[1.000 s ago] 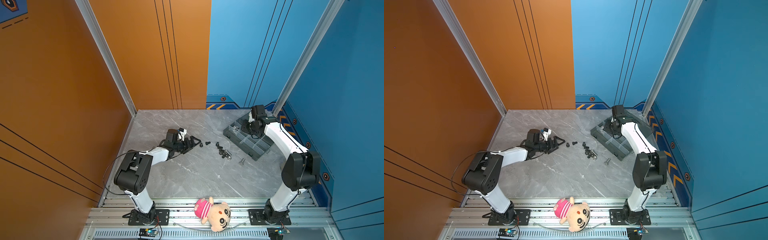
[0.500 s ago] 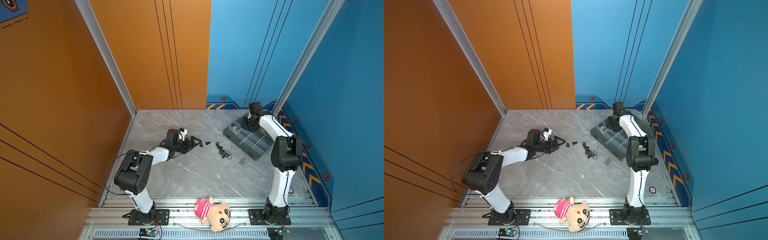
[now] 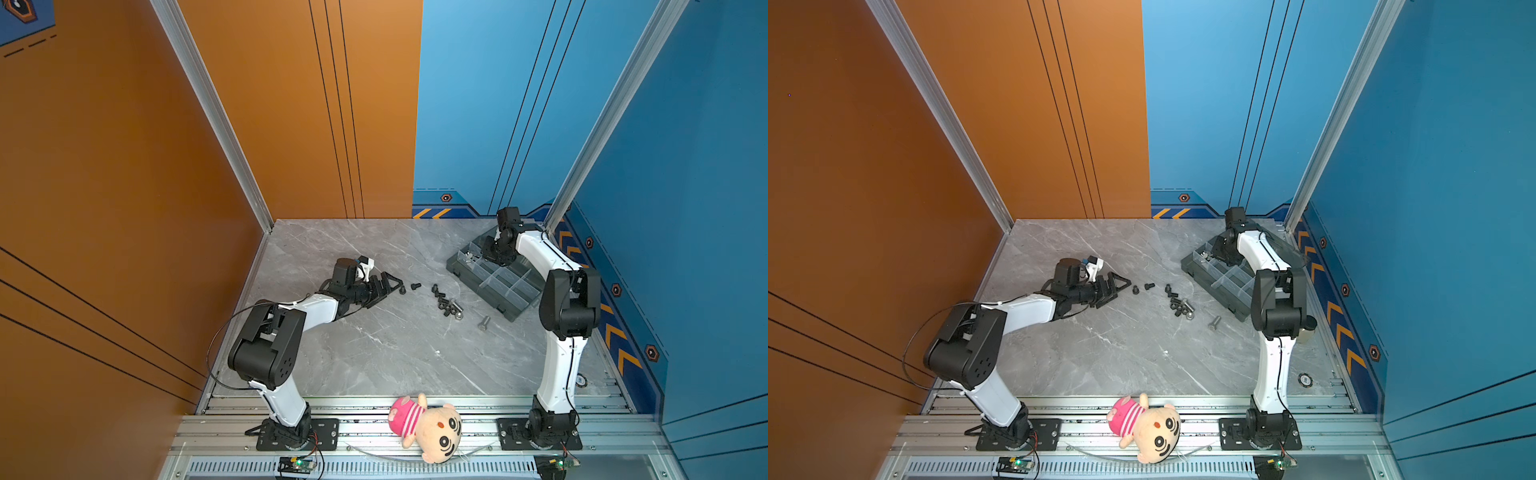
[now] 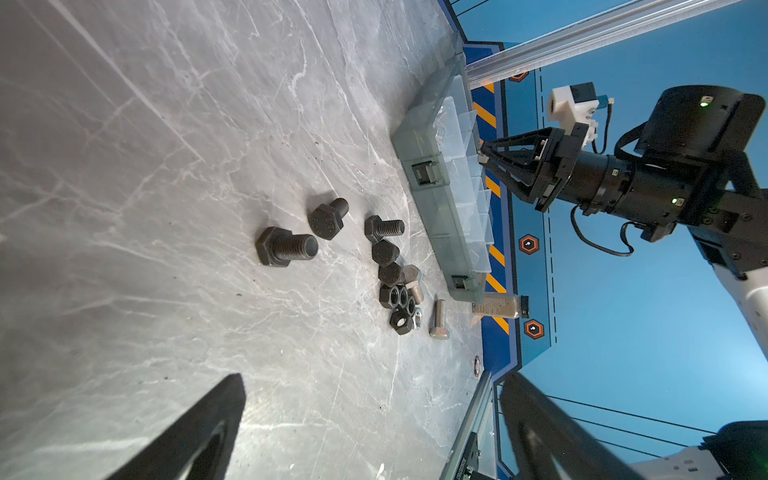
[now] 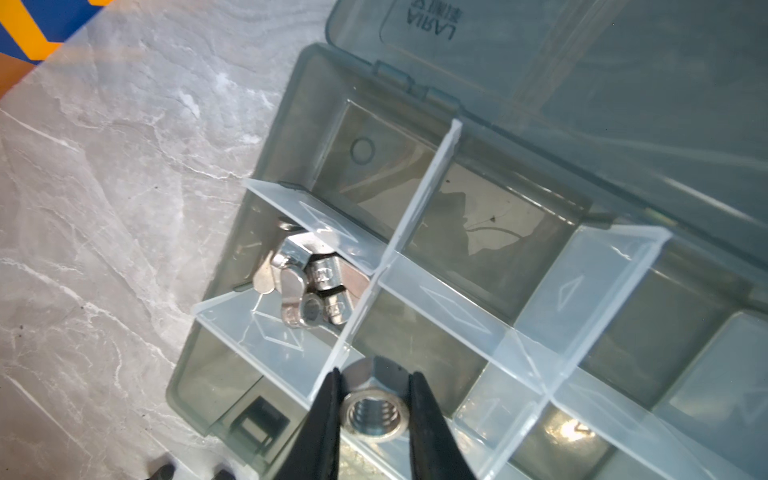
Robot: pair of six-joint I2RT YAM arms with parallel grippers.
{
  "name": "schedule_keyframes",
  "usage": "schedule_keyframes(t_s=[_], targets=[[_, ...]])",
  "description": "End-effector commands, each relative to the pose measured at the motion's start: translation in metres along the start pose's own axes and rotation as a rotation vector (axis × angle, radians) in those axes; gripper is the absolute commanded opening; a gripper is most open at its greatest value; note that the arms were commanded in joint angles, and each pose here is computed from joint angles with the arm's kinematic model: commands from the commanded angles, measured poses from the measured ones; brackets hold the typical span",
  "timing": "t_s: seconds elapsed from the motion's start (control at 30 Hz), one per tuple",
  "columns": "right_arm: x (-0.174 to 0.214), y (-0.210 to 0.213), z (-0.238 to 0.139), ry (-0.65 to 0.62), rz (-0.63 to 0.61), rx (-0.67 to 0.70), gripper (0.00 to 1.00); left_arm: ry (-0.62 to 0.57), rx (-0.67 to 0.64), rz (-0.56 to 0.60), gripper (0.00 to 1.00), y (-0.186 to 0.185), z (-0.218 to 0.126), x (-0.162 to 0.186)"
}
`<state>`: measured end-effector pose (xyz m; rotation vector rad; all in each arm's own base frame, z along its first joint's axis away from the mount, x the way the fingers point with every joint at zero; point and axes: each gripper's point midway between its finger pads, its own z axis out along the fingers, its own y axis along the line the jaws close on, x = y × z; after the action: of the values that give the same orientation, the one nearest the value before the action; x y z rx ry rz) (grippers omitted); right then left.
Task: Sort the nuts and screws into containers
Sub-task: 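Lower the held hex nut and open the right gripper over a compartment, then move the open right gripper back over the hardware pile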
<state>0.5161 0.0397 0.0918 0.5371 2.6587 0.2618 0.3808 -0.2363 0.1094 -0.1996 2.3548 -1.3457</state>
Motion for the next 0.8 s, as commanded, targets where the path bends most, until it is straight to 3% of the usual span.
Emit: schedule_keyframes(t_s=[0.0, 0.1, 0.3, 0.57, 0.77], targets=[[0.011, -0.017, 0.009, 0.043, -0.002, 0.057, 0.06, -0.018, 0.013, 0.013, 0.98, -0.007, -0.002, -0.007], [0.012, -0.018, 0.01, 0.049, -0.004, 0.057, 0.1, -0.02, 0.014, 0.013, 0.98, -0.007, -0.002, -0.007], [0.009, -0.019, 0.002, 0.04, 0.0, 0.048, 0.33, -0.02, 0.017, 0.016, 0.98, -0.009, -0.003, -0.007], [0.002, -0.008, -0.034, 0.008, -0.013, -0.012, 0.42, -0.026, 0.018, 0.016, 0.98, -0.01, -0.005, -0.008], [0.023, 0.013, -0.067, 0.008, -0.045, -0.099, 0.45, -0.029, 0.016, 0.016, 0.98, -0.01, -0.005, -0.008]])
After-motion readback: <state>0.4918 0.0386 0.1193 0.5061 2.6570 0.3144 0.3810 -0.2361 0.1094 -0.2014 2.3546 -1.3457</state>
